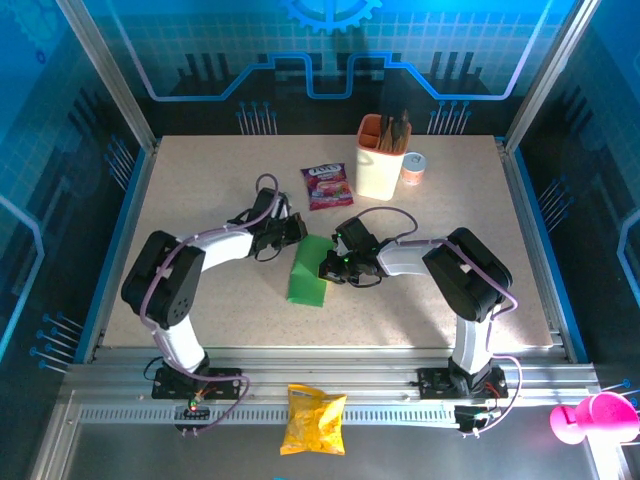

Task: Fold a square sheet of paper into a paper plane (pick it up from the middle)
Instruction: First fold in half a square sheet of paper at the center of the table.

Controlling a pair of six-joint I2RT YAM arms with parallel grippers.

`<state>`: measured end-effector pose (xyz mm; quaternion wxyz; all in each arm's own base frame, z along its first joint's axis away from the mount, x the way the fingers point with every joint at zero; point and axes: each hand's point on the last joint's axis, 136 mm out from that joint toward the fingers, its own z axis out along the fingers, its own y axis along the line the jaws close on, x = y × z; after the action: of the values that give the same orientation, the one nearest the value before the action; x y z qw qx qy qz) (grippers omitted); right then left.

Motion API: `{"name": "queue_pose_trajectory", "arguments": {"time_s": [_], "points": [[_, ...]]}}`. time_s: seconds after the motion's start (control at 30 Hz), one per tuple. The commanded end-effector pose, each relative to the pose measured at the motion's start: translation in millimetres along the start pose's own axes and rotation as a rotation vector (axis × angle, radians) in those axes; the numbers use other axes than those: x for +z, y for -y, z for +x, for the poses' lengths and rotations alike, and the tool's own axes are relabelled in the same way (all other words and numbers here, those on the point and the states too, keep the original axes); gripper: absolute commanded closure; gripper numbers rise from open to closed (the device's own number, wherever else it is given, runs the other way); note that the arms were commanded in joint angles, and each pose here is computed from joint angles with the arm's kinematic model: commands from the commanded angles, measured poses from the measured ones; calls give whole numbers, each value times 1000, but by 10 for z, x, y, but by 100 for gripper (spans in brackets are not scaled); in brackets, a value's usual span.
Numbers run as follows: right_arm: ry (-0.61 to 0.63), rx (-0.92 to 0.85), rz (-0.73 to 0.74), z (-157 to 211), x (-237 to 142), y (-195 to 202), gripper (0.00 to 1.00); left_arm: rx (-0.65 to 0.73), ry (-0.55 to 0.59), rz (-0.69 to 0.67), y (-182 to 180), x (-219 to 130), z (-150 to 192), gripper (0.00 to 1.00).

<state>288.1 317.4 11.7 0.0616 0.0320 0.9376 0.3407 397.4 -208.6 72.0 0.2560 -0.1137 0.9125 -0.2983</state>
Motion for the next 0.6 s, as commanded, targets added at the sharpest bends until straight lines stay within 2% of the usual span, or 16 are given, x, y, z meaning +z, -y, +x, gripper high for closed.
{"name": "queue_pose_trajectory", "arguments": {"time_s": [0.0,0.23,0.43,0.57], "points": [[-100,53,193,268,75,572,100,2,-41,46,67,-212,233,97],[-116,38,190,212,76,555,100,-9,-104,25,-136,-55,524,97],[-121,35,196,223,67,575,100,-45,-127,-70,-486,120,700,98],[-122,36,200,234,63,589,100,-50,-134,-58,-478,88,743,99]]}}
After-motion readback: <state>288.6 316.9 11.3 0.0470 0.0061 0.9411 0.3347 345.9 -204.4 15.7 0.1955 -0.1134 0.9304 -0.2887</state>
